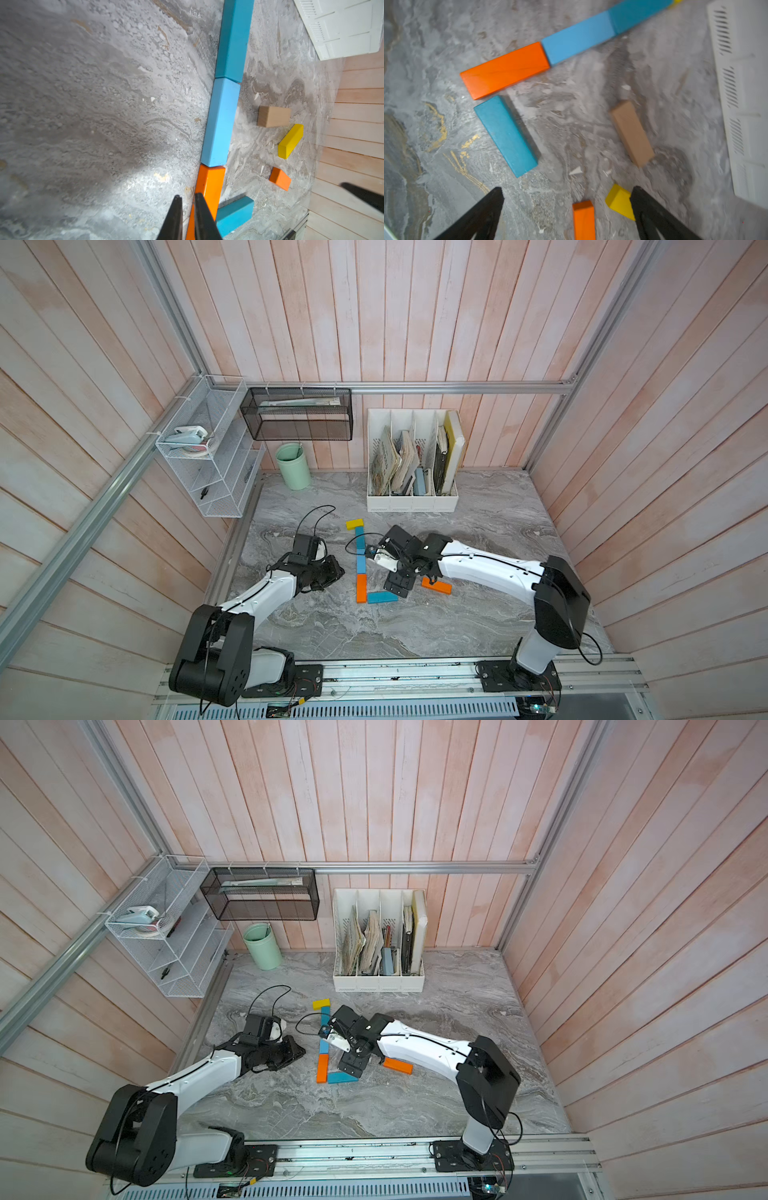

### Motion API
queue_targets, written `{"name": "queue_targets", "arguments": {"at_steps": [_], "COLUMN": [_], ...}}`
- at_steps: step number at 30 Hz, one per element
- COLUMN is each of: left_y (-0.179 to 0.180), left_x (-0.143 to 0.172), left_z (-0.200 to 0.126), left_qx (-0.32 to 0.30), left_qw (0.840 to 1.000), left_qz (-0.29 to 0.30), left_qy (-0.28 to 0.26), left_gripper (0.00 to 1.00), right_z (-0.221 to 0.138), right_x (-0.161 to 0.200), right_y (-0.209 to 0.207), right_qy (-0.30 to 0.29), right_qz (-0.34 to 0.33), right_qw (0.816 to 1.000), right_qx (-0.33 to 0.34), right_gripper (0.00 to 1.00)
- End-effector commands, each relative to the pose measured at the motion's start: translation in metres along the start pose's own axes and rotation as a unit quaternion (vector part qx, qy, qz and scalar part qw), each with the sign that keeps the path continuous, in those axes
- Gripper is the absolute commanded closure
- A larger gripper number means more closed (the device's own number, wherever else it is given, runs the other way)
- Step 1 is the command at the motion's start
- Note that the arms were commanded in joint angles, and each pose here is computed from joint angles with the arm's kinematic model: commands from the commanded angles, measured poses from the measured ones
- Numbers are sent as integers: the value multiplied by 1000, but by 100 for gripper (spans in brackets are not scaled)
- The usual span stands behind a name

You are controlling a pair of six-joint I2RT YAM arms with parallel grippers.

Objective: Assemble a giraffe with building blocks
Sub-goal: Assemble the building block at the center of the board, then pick up the building block from the center of the board.

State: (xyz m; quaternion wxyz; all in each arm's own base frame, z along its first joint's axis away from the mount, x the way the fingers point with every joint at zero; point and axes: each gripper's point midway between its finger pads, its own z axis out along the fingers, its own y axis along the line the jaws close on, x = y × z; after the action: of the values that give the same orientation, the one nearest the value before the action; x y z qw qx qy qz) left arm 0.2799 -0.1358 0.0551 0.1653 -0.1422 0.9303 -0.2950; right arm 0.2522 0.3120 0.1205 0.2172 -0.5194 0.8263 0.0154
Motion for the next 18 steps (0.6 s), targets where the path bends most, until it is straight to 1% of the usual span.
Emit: {"name": "queue_targets", "arguments": {"at_steps": [1, 3, 4, 5, 7, 8, 9, 10, 11, 12, 13, 14, 16, 18], "left_y": [-3, -4, -5, -5, -6, -6, -6, -6, -7, -7, -8, -8, -8, -8], "left_x": [-5, -6, -7, -7, -9, -9, -9, -9, -10, -10, -10, -10, -10, -11], "left_z": [-1, 0, 0, 0, -1, 0, 0, 1, 2, 2, 2, 4, 4, 4], "left_qx": [8, 9, 11, 10, 9, 9, 9, 9, 11, 12, 13, 14, 15, 15], "left_qw": [1000, 1000, 1000, 1000, 1000, 1000, 1000, 1000, 1000, 1000, 1000, 1000, 1000, 1000], "left_qz": [6, 5, 6, 7, 8, 8, 8, 8, 8, 8, 8, 7, 6, 6], "left_qy": [-8, -8, -8, -8, -9, -8, -8, -7, -6, -6, -6, -5, -5, -5], "left_gripper": [84, 84, 84, 84, 84, 84, 84, 84, 84, 84, 84, 84, 84, 84], "right_z": [-1, -5, -11, -16, -27, -28, -27, -21, -14, -7, 1, 8, 16, 20], "right_x": [40, 46, 45, 45, 50, 55, 62, 73, 85, 97, 109, 117, 123, 123], "right_y": [-38, -38, -35, -42, -62, -68, -70, -71, -68, -67, -63, -58, -50, -48], "right_qy": [48, 11, -16, -36, -70, -67, -51, -20, 17, 53, 84, 105, 122, 116], "right_qz": [149, 191, 190, 206, 265, 285, 292, 293, 280, 278, 276, 270, 263, 257], "right_qw": [987, 981, 981, 978, 962, 956, 955, 955, 959, 958, 956, 956, 957, 959], "right_qx": [26, -15, -39, -26, 16, 21, 27, 39, 42, 48, 50, 43, 29, 24], "right_gripper": [2, 2, 2, 2, 2, 2, 2, 4, 6, 6, 3, 2, 2, 2]}}
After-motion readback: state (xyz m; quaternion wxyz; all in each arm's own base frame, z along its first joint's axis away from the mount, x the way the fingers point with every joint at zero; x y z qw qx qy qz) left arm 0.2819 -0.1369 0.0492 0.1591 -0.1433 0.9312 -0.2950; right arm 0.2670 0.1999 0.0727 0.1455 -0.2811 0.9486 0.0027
